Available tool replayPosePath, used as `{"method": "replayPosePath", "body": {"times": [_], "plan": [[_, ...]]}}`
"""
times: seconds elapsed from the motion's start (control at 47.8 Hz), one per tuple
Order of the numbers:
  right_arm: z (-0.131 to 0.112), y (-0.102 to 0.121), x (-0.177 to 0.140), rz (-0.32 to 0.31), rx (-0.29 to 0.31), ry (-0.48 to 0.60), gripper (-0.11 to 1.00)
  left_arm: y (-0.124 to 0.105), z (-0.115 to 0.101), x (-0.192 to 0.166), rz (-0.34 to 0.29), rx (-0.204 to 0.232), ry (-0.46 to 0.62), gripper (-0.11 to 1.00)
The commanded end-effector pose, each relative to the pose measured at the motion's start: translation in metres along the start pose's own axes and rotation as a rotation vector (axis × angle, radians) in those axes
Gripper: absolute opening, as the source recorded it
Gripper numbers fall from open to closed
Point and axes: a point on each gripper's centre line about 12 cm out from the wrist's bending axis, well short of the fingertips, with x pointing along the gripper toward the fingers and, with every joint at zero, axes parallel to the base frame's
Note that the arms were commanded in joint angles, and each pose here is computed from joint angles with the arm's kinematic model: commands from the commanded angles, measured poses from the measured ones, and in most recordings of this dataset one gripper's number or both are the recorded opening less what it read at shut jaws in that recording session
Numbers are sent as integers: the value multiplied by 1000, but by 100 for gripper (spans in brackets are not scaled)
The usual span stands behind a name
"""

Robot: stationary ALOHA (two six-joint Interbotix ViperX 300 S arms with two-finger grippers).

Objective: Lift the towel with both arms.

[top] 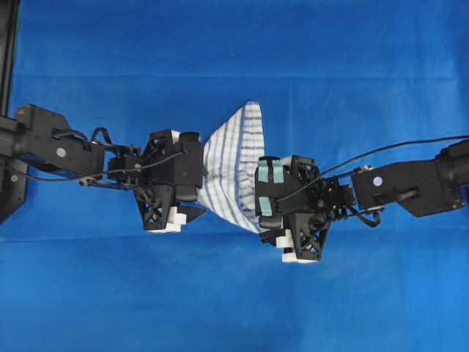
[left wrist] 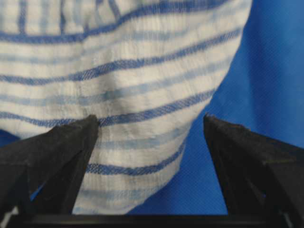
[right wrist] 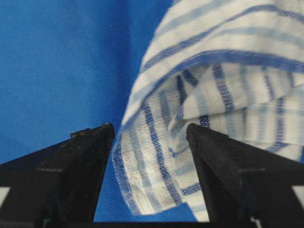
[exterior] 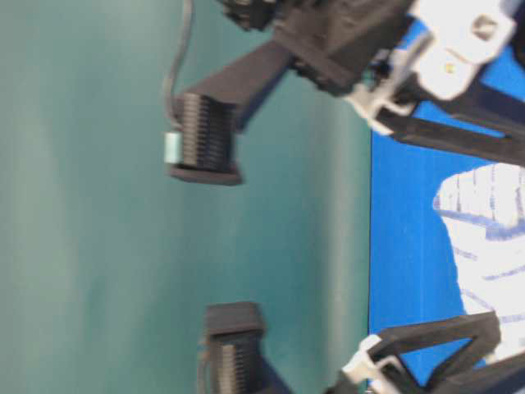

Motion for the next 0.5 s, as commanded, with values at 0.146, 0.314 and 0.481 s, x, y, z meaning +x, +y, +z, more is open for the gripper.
{"method": "replayPosePath", "body": {"times": [0.146,0.314,0.481], "plan": [[1,2,13,6,24,-6,65,-1,2,9,-2,1,-18,87],[3,2,15,7,26,-12,65,-1,3,9,-1,6,-15,85],[5,-2,15,0,34,-15,61,-1,6,10,-1,1,-18,62]]}}
